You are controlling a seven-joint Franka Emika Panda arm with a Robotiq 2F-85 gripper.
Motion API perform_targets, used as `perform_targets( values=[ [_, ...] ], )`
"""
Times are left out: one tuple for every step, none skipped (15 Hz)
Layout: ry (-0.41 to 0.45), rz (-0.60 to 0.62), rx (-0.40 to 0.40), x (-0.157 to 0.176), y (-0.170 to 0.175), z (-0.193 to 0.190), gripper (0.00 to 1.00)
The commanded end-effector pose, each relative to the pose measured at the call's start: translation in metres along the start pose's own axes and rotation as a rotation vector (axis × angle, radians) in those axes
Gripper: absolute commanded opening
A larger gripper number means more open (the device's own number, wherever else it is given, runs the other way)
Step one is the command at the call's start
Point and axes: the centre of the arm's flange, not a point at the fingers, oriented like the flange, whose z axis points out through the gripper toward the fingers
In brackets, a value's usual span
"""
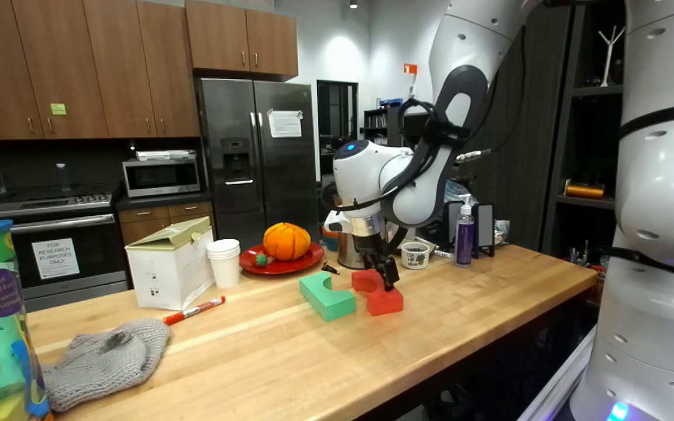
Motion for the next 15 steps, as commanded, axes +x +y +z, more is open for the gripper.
perform_targets(
  values=[
    [-0.038,-0.003,-0.012,0.009,0.012,0.019,1.0],
    [-0.044,-0.008,-0.017,0.01,0.014,0.019,1.0],
    [-0.049,-0.01,-0.02,0.011,0.017,0.02,1.0],
    [-0.052,-0.014,-0.022,0.012,0.019,0.02,1.0],
    [-0.055,-0.016,-0.022,0.013,0.021,0.02,1.0],
    [-0.058,-0.018,-0.023,0.013,0.024,0.02,1.0],
    [-0.058,-0.021,-0.023,0.016,0.027,0.021,1.0],
    [-0.061,-0.023,-0.025,0.017,0.029,0.021,1.0],
    [-0.063,-0.028,-0.023,0.019,0.032,0.022,1.0],
    [-0.064,-0.03,-0.021,0.021,0.034,0.023,1.0],
    [-0.065,-0.032,-0.021,0.023,0.037,0.023,1.0],
    [-0.067,-0.033,-0.022,0.024,0.039,0.023,1.0],
    [-0.07,-0.035,-0.025,0.025,0.041,0.022,1.0],
    [-0.073,-0.038,-0.028,0.027,0.043,0.022,1.0],
    [-0.075,-0.04,-0.031,0.029,0.045,0.021,1.0]
  ],
)
